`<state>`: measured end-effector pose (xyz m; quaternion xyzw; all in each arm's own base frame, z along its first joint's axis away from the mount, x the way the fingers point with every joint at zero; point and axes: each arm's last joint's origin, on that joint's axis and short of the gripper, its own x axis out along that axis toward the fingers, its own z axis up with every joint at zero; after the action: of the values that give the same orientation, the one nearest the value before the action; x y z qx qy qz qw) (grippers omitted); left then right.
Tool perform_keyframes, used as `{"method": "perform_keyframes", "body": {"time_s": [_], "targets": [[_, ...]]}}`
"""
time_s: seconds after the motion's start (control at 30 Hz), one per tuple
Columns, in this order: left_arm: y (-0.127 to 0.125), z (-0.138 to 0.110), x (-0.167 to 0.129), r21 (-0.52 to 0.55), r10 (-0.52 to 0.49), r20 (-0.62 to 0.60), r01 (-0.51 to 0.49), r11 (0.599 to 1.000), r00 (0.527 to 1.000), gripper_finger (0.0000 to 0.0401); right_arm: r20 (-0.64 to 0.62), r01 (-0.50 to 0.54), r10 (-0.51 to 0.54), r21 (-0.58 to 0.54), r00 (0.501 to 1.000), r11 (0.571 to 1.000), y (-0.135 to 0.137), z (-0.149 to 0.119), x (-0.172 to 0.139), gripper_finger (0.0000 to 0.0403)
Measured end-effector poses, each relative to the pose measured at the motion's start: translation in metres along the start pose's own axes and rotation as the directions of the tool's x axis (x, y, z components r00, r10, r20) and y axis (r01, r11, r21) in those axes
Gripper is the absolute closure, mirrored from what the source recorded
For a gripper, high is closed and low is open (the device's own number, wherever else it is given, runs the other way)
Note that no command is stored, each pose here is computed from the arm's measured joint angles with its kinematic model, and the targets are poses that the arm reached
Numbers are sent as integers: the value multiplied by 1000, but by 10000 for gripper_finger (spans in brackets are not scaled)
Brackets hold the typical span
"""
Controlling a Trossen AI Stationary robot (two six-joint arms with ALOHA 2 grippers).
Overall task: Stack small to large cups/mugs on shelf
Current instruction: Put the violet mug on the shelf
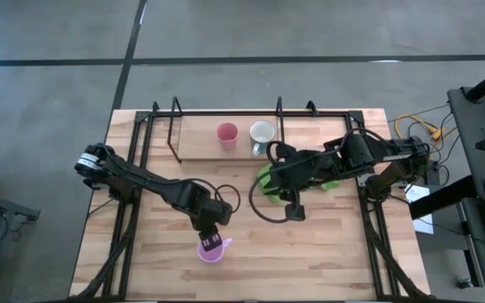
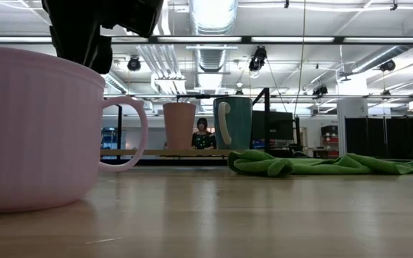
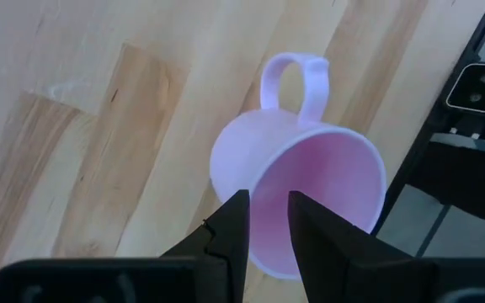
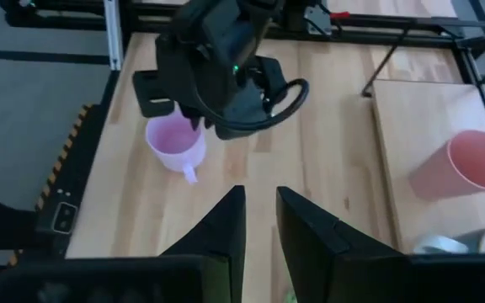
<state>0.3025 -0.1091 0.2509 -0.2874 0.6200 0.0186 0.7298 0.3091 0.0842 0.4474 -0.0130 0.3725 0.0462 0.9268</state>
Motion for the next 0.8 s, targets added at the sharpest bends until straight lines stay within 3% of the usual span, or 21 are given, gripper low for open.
{"method": "perform_keyframes", "body": {"time_s": [0.57, 0.8], "targets": [[4, -9, 17, -57, 8, -12, -8, 998, 1000, 332, 74, -39, 40, -22, 996, 999, 12, 6, -1, 339], [6, -10, 19, -56, 14, -17, -15, 998, 1000, 385, 74, -38, 39, -21, 996, 999, 12, 6, -1, 339]]}}
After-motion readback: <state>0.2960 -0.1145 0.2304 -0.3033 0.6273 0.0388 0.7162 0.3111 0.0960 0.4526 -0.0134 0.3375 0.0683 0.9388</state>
